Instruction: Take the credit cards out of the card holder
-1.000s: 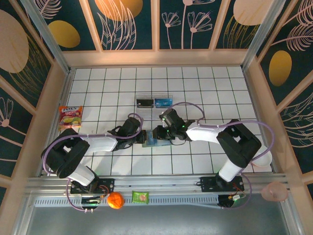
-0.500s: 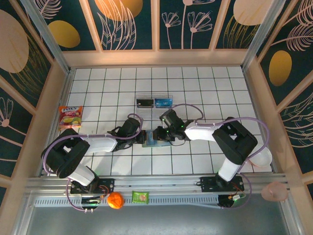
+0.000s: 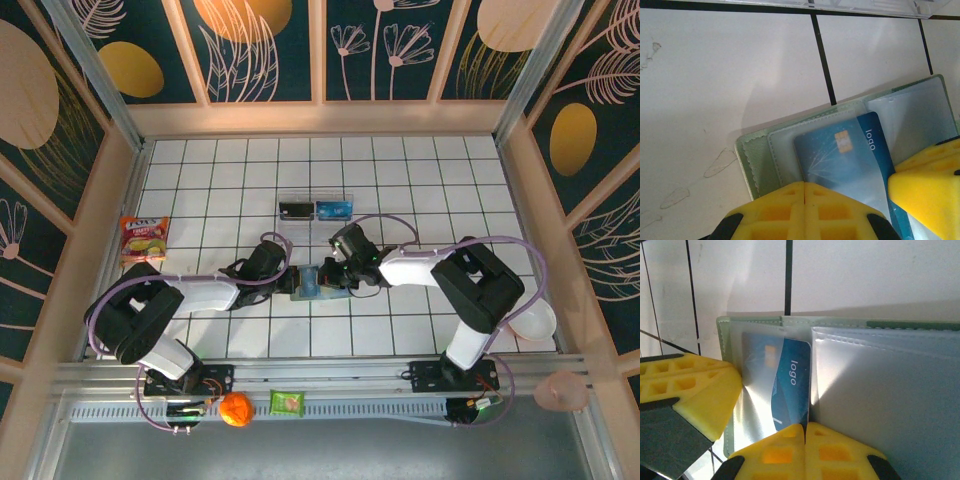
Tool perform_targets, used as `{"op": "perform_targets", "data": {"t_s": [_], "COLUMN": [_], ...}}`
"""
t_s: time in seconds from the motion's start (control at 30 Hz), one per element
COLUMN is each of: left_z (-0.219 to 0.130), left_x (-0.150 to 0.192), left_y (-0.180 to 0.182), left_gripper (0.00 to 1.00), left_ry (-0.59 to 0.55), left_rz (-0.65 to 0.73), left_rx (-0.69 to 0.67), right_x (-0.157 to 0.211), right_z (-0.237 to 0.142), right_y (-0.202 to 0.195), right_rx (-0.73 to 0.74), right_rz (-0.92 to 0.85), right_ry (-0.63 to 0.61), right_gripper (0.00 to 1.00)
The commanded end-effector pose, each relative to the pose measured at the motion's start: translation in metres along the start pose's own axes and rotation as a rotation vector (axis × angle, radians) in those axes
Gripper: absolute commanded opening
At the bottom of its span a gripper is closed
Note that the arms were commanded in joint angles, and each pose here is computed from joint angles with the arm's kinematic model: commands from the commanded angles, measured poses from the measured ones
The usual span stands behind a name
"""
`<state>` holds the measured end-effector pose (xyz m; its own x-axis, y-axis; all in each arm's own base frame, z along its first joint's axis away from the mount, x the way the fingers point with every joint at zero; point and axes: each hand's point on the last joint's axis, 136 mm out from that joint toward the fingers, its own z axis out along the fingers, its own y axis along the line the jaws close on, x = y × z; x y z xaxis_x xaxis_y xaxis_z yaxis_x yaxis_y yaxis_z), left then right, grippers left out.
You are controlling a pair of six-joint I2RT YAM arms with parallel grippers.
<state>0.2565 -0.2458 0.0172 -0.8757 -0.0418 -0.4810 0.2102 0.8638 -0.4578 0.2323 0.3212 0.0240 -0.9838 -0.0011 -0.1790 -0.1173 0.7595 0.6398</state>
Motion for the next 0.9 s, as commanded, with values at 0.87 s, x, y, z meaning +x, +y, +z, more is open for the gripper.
{"op": "perform_targets", "data": {"t_s": [0.87], "left_z": [0.001], "left_x": [-0.001], "left_y": [0.0], "left_gripper": [0.0], "left_ry": [0.023], "left_rz": [0.042], "left_rx": [-0.015], "right_x": [-0.008], "right_z": [-0.066], "right_y": [-0.01], "right_rx": [0.204], "right_rz": [-0.244], "right_ry": [-0.1], "right_gripper": [0.0]}}
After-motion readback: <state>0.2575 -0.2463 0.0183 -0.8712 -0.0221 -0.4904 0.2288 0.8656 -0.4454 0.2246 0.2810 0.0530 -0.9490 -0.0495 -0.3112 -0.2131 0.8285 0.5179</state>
